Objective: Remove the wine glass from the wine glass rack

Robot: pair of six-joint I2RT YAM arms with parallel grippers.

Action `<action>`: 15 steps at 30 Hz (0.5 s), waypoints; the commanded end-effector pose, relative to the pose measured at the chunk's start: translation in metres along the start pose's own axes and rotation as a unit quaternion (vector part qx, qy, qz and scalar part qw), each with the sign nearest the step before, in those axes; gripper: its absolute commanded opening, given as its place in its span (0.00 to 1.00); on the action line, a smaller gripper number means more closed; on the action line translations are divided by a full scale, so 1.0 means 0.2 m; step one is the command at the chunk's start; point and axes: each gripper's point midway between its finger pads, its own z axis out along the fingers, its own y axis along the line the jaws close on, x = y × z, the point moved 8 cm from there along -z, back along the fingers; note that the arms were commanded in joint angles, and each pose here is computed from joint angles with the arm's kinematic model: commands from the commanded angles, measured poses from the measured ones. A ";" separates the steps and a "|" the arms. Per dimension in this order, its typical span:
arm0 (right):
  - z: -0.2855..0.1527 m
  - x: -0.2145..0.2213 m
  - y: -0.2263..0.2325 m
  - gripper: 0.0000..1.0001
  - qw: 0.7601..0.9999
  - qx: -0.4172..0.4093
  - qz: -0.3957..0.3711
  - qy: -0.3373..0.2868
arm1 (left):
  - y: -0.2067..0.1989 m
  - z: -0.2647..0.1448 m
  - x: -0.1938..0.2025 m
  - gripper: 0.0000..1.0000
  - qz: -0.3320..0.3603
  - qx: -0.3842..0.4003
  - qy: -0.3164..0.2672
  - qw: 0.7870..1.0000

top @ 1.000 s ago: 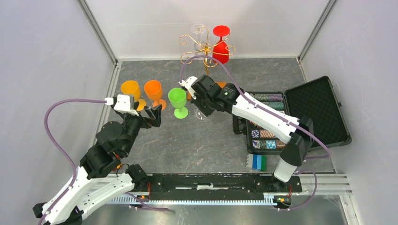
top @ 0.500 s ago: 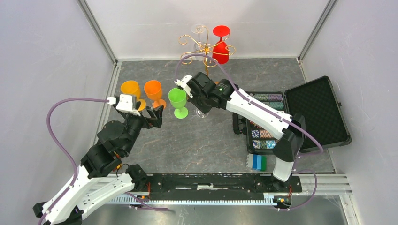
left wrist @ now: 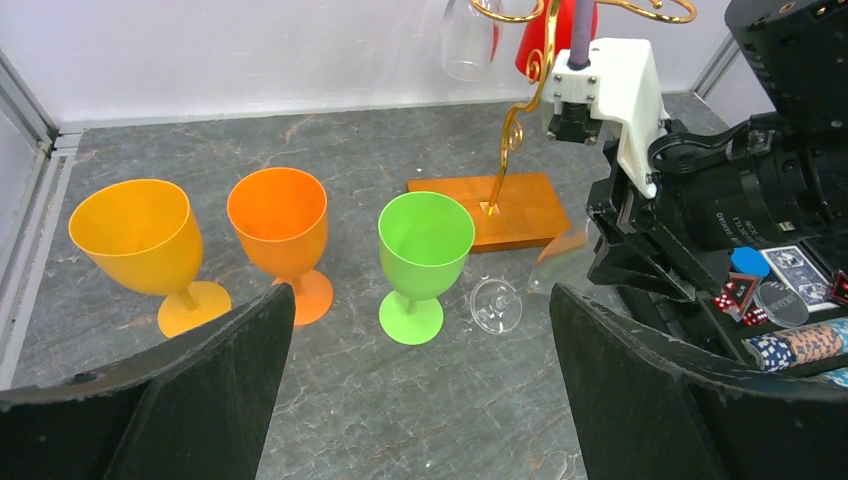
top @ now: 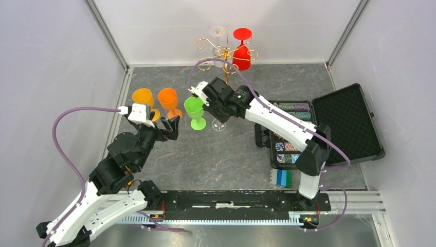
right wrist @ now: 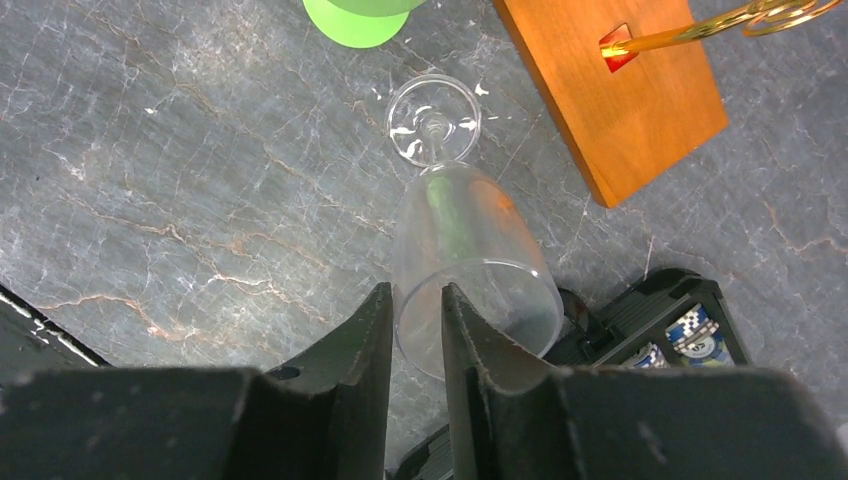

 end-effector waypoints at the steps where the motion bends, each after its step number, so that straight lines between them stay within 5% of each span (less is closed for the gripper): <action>1: -0.04 -0.07 -0.03 0.31 0.999 0.020 -0.004 -0.025 | 0.00 0.01 0.00 1.00 0.022 0.006 -0.001 1.000; 15: -0.08 -0.19 -0.12 0.46 0.996 0.041 0.021 -0.072 | -0.01 0.01 -0.03 1.00 0.012 0.001 0.017 1.000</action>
